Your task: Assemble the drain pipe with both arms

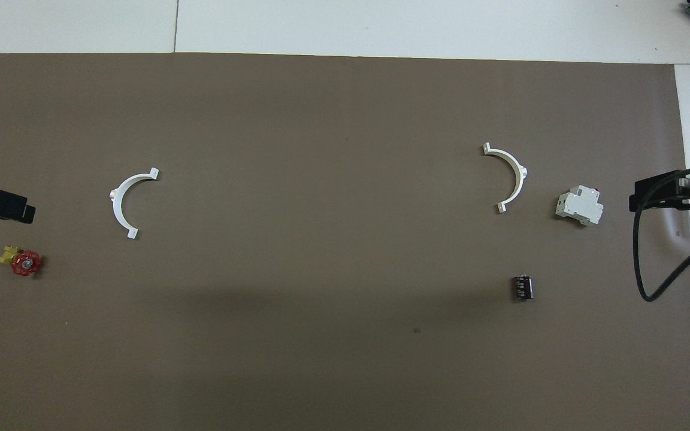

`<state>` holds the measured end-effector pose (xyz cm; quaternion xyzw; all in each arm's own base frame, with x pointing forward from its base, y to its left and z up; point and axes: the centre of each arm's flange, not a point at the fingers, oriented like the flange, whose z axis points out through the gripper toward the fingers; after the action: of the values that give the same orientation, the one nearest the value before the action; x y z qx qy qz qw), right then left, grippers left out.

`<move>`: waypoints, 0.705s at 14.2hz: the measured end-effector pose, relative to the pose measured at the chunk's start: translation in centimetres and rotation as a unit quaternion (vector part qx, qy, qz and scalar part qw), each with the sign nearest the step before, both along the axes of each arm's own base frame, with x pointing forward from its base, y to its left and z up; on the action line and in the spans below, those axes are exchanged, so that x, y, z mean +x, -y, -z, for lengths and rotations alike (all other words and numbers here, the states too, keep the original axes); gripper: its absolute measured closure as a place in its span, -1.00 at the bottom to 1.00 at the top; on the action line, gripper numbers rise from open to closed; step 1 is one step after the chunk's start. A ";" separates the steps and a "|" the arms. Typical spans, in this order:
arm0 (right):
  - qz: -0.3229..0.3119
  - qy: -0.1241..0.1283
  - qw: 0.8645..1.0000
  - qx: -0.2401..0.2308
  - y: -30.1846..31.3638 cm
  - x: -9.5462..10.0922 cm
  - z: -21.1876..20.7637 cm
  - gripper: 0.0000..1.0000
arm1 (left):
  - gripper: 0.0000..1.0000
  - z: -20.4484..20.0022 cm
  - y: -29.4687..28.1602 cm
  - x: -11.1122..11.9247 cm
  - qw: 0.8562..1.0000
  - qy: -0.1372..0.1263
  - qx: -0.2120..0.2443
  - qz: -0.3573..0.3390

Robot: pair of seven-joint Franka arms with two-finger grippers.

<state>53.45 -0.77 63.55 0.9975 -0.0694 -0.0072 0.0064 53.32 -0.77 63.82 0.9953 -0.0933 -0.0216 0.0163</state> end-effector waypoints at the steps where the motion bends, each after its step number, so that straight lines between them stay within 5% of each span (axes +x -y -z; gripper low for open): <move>1: 0.000 0.000 1.000 0.000 0.0 0.0 0.0 -1.00 | -1.00 0.0 0.0 0.0 1.000 0.000 0.000 0.000; 7: 0.000 -0.002 1.000 0.000 0.0 -0.1 0.2 -1.00 | -1.00 0.0 0.0 0.0 1.000 -0.001 0.000 0.000; 10: -0.014 0.016 1.000 0.000 0.0 0.5 2.2 -1.00 | -1.00 0.0 0.0 0.0 1.000 -0.001 0.000 0.000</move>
<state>53.92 -0.76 61.37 0.9984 -0.0555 0.0087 0.0051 53.30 -0.77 63.80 0.9953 -0.0933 -0.0225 0.0163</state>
